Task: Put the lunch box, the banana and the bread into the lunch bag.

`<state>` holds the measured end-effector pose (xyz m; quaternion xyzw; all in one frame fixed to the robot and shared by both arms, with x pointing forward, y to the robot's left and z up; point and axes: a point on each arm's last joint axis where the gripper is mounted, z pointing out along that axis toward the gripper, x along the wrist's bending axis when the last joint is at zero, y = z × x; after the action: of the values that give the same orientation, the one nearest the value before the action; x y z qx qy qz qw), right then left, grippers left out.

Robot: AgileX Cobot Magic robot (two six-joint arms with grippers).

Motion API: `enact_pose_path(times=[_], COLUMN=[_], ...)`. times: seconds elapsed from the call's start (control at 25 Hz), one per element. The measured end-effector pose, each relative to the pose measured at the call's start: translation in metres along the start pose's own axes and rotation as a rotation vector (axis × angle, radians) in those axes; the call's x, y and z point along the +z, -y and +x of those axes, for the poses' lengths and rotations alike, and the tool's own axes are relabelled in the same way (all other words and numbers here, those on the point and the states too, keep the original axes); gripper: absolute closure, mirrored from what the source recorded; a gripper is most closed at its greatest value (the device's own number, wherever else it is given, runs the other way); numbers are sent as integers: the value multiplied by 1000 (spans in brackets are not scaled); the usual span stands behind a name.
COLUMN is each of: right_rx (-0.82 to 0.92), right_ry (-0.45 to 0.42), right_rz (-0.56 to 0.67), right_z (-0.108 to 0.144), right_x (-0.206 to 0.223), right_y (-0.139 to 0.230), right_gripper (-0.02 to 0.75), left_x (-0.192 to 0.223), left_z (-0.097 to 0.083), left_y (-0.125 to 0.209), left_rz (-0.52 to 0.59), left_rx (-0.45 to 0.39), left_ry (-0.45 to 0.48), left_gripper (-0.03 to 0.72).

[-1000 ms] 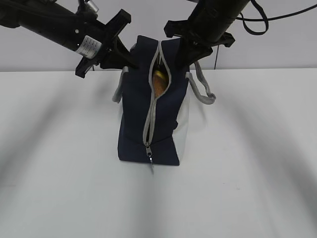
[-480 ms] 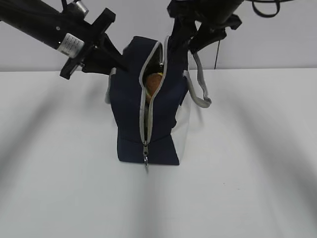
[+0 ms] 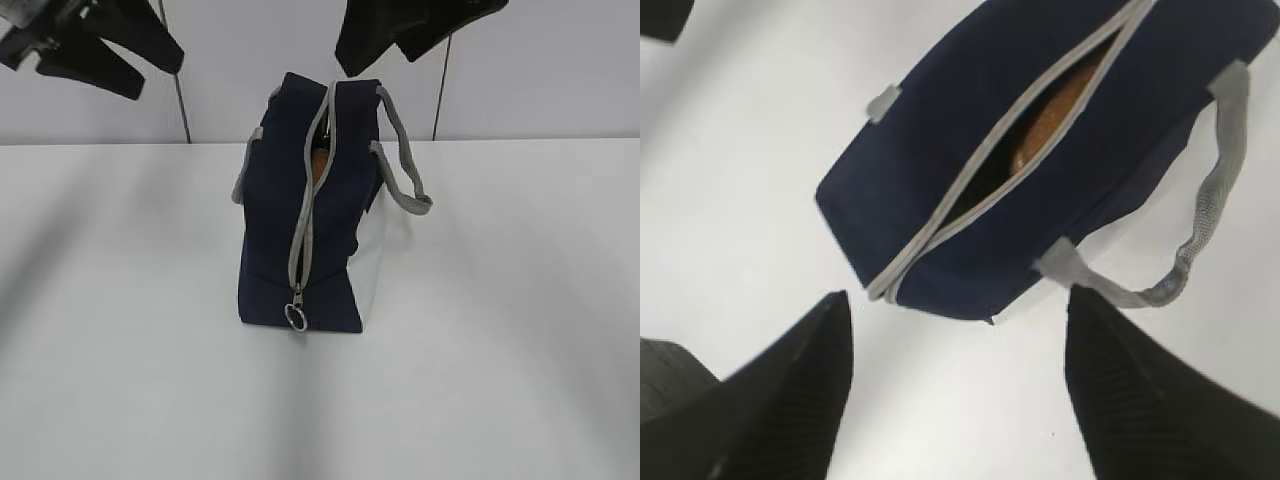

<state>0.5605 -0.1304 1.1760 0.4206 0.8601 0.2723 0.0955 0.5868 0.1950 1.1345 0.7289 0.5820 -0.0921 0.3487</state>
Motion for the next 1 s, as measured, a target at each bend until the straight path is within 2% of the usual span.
enact_pose_path(times=[0.16, 0.28, 0.4, 0.48, 0.56, 0.76, 0.88, 1.0], right_rx=[-137, -184, -196, -203, -227, -304, -263, -210], right_ry=[33, 14, 6, -1, -12, -59, -75, -43], right_rz=[10, 24, 31, -15, -117, -288, -347, -390], right_z=[38, 56, 62, 64, 67, 71, 71, 66], right_x=[-16, -23, -29, -28, -31, 5, 32, 51], right_y=[13, 27, 46, 61, 77, 126, 154, 173], right_gripper=[246, 246, 246, 246, 246, 247, 247, 247], left_x=[-33, -52, -65, -70, -72, -73, -67, -64], left_z=[-17, -30, -37, -38, -37, -35, -31, -29], left_y=[12, 28, 47, 62, 74, 96, 101, 103], left_rz=[-50, -80, -90, -83, -73, -51, -26, -12], left_rx=[49, 77, 85, 83, 81, 69, 55, 48], left_ry=[-112, -128, -134, -140, -146, -147, -150, -153], left_gripper=[286, 286, 286, 286, 286, 286, 286, 286])
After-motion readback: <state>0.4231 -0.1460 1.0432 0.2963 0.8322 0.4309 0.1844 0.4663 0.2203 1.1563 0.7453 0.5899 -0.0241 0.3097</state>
